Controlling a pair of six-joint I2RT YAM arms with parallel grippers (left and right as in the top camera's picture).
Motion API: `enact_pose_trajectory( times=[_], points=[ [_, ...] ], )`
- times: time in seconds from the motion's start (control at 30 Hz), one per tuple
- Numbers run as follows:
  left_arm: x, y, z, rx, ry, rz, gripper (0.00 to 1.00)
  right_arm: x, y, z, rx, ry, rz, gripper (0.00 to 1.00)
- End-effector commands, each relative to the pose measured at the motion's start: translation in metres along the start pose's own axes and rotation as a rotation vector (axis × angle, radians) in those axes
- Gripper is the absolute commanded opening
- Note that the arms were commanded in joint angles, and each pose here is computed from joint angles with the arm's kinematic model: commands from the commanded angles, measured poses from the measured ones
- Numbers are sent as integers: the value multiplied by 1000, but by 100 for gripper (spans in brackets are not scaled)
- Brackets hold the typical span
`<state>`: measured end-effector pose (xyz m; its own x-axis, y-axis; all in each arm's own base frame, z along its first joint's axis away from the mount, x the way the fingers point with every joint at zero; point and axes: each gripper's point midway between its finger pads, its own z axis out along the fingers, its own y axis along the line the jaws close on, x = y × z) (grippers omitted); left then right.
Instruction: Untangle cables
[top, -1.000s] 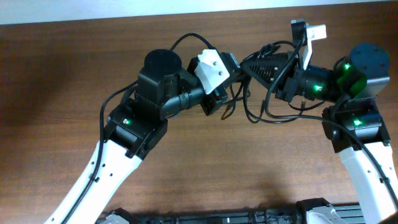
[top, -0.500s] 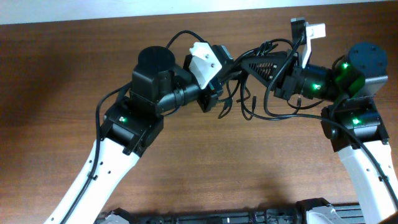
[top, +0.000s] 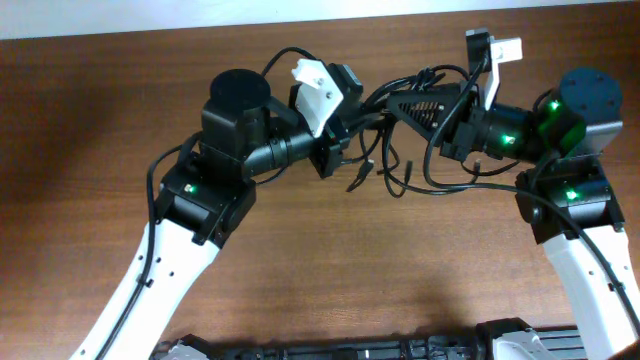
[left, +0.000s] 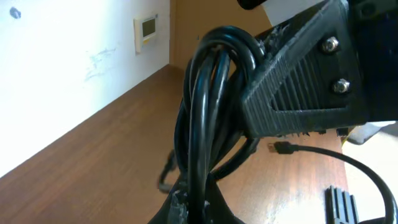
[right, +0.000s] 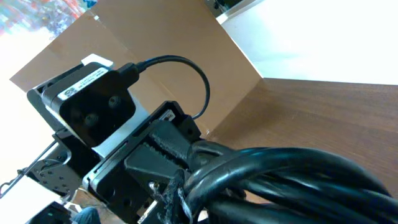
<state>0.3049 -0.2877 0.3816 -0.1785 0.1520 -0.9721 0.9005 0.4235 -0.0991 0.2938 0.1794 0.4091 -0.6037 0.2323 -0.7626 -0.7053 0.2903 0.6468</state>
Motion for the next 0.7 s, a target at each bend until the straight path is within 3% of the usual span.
enact_pose_trajectory(
  times=[0.0,0.27,0.5,0.67],
  points=[
    [-11,46,-17,-186,-42,-58,0,9,22,-2,-86,60,-14,4],
    [-10,46,-17,-187,-39,-56,0,9,22,-2,-86,60,-14,4],
    [9,44,-17,-174,70,326,0,2,30,-2,-108,46,26,4],
    [9,47,-18,-177,94,555,0,3,62,-8,-236,108,20,4]
  ],
)
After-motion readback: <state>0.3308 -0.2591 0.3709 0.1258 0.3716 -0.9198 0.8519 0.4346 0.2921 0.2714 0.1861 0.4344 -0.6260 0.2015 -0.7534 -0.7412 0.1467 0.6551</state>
